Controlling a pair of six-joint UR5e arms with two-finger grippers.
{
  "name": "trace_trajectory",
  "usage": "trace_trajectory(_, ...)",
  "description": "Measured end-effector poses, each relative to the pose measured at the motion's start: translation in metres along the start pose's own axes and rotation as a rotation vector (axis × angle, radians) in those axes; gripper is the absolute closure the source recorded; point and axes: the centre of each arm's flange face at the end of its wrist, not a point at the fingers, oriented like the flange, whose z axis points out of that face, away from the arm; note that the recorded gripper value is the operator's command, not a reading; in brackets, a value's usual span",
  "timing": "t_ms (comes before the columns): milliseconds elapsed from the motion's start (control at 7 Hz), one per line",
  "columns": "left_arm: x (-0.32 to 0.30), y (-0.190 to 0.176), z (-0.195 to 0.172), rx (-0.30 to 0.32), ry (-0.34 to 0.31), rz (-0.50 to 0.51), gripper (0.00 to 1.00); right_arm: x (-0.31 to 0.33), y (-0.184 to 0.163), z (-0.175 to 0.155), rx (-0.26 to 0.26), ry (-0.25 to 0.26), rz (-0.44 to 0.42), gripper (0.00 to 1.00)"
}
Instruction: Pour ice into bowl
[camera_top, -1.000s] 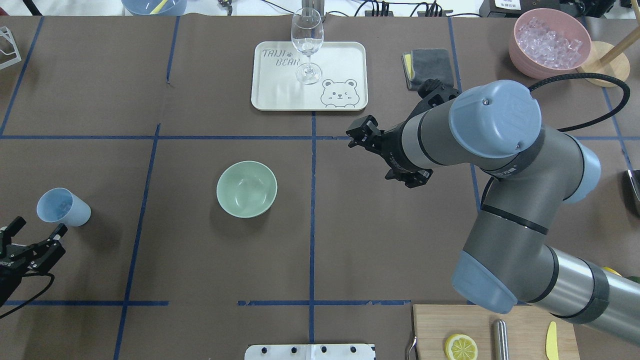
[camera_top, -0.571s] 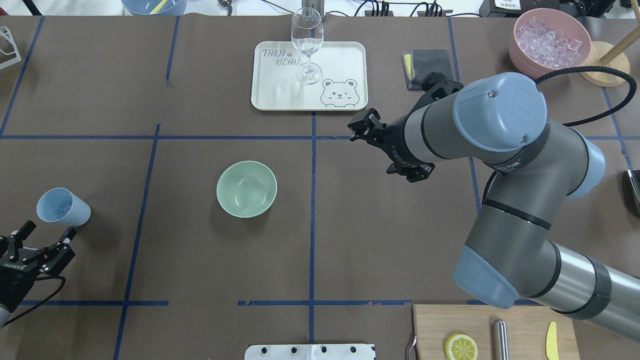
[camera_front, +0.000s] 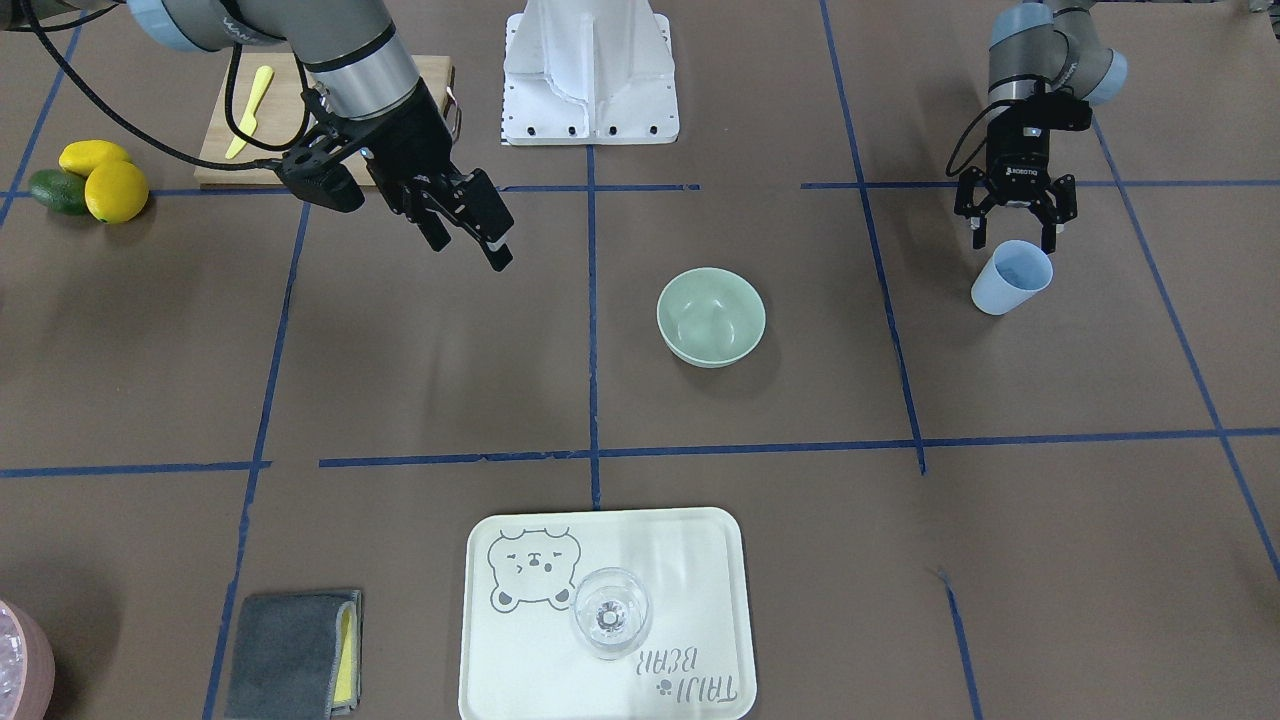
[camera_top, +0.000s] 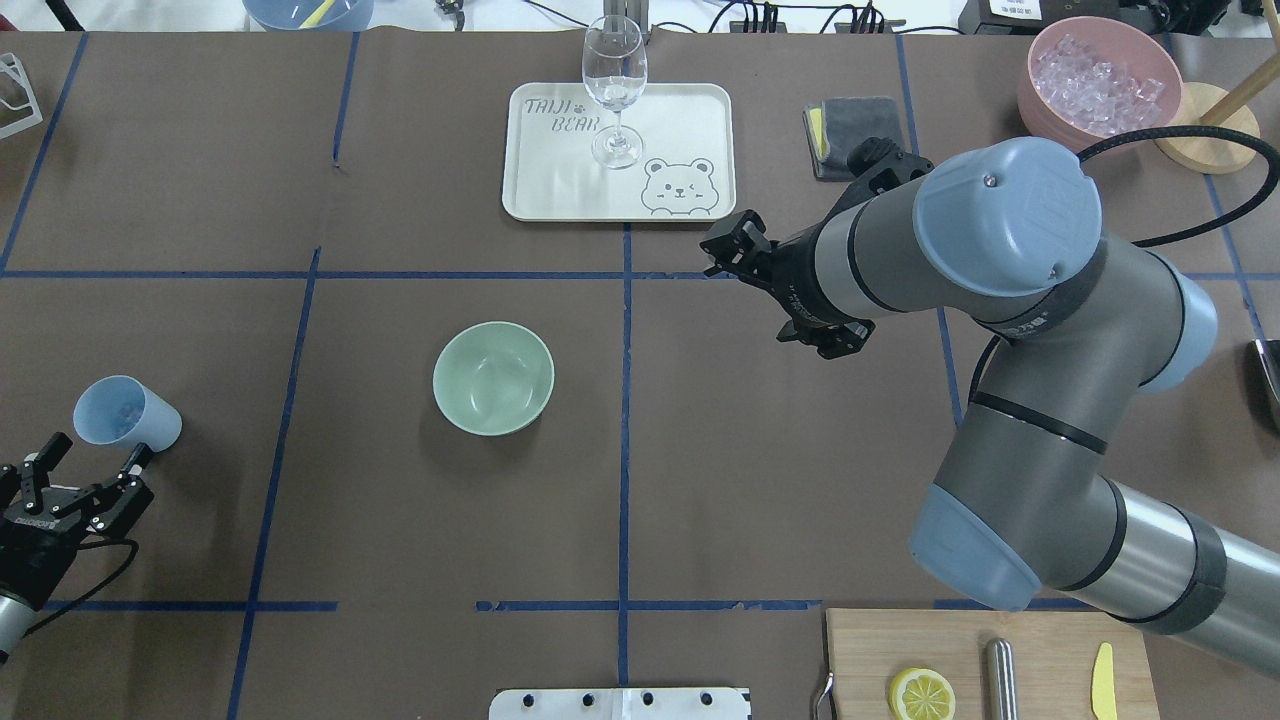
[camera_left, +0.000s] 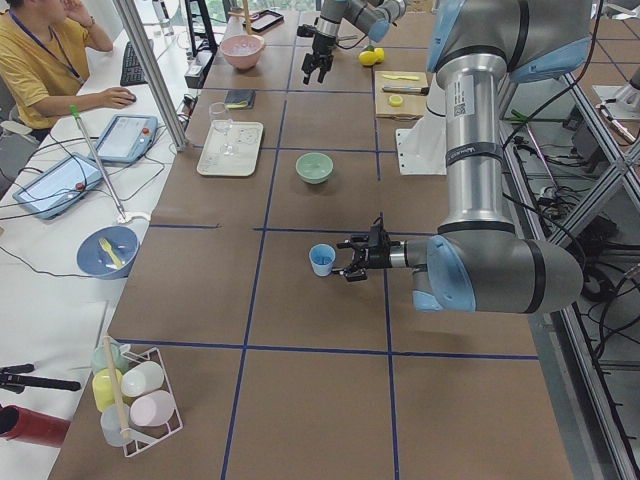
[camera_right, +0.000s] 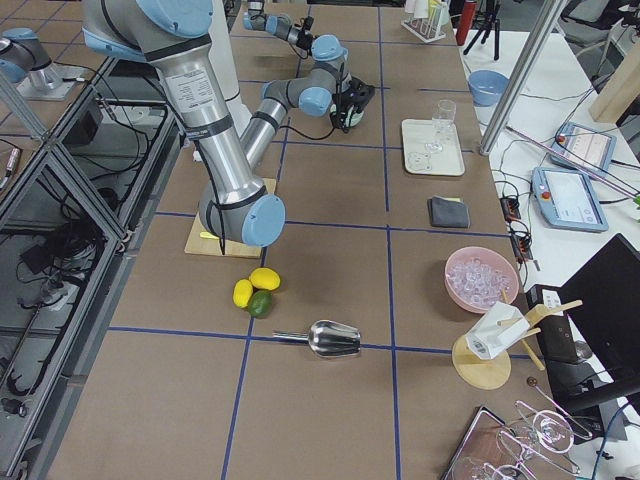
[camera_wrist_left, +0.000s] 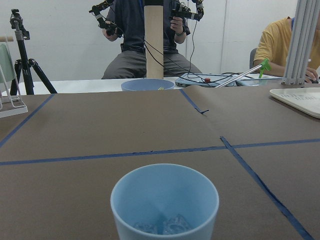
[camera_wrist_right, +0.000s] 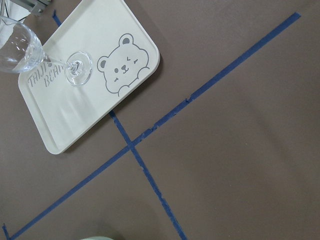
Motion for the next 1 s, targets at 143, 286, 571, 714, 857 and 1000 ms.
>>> trace_trajectory(143,0.000,-0.001,0.006,0.011,-0.012,-0.002,0.01,0.001,-0.001,0.000,0.001,0.001,0.001,0.00)
trace_trajectory(286,0.004,0.002,0.015,0.025,-0.026,-0.006,0.02,0.001,-0.001,0.001,0.002,0.002,0.002,0.00)
trace_trajectory(571,0.008,0.010,0.036,0.036,-0.053,-0.005,0.03,0.002,-0.001,0.001,0.001,0.003,0.001,0.00)
trace_trajectory(714,0.005,0.009,0.043,0.039,-0.066,0.005,0.03,0.001,-0.001,0.000,0.000,0.002,0.001,0.00)
trace_trajectory(857,0.003,0.008,0.048,0.041,-0.075,0.020,0.03,0.001,0.000,0.000,-0.001,0.002,0.001,0.00)
trace_trajectory(1000,0.002,0.010,0.053,0.042,-0.082,0.028,0.08,0.001,0.000,0.000,-0.001,0.002,0.001,0.00)
